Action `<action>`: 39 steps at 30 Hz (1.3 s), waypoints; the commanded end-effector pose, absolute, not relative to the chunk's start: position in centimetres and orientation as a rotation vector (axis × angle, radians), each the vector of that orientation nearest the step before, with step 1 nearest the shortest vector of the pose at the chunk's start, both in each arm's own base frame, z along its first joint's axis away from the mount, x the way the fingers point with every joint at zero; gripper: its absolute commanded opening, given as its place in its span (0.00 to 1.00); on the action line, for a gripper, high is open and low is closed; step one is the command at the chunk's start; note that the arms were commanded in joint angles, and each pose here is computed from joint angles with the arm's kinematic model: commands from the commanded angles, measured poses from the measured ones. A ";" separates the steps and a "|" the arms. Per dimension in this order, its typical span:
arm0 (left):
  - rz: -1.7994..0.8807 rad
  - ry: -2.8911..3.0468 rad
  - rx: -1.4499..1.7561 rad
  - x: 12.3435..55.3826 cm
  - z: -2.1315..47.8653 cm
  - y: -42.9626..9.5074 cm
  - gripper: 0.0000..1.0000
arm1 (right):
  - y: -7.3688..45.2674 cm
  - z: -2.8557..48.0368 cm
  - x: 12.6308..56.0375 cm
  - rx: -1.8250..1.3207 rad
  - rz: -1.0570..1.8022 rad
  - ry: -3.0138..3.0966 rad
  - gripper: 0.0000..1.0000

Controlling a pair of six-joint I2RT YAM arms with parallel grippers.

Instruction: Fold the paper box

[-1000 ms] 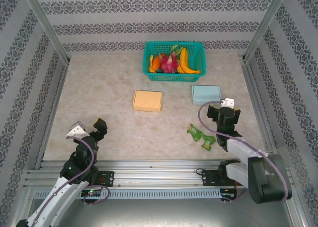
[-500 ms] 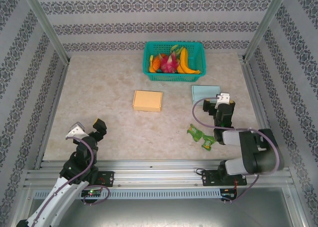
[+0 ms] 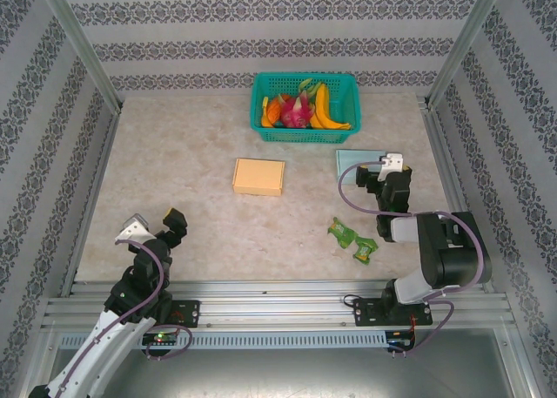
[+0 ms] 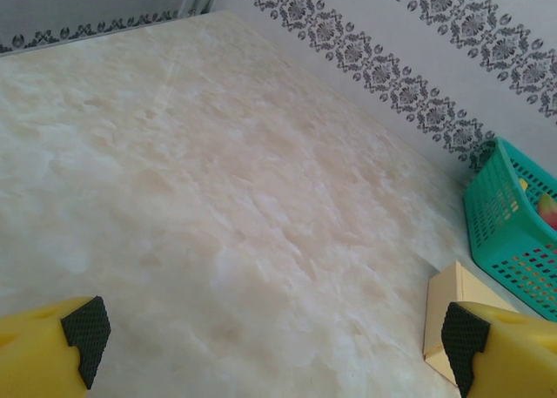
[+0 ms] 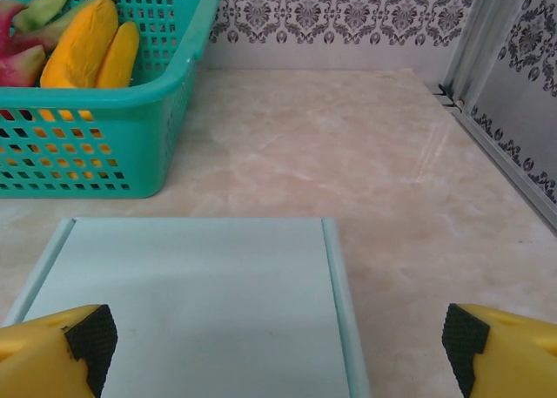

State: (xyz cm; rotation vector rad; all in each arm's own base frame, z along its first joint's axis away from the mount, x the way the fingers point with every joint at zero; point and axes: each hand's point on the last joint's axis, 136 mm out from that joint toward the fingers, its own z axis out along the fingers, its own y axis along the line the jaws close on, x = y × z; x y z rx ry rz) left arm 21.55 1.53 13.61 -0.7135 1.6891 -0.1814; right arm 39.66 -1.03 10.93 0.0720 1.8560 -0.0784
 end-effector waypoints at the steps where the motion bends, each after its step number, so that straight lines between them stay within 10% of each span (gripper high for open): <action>1: -0.221 1.706 -0.645 21.9 13.5 0.4 1.00 | -0.4 10.7 39.7 0.066 -0.032 1.876 0.98; 39: 0.248 1.565 -0.467 24.8 15.5 5.0 1.00 | -0.4 10.6 39.6 0.066 -0.032 1.881 0.98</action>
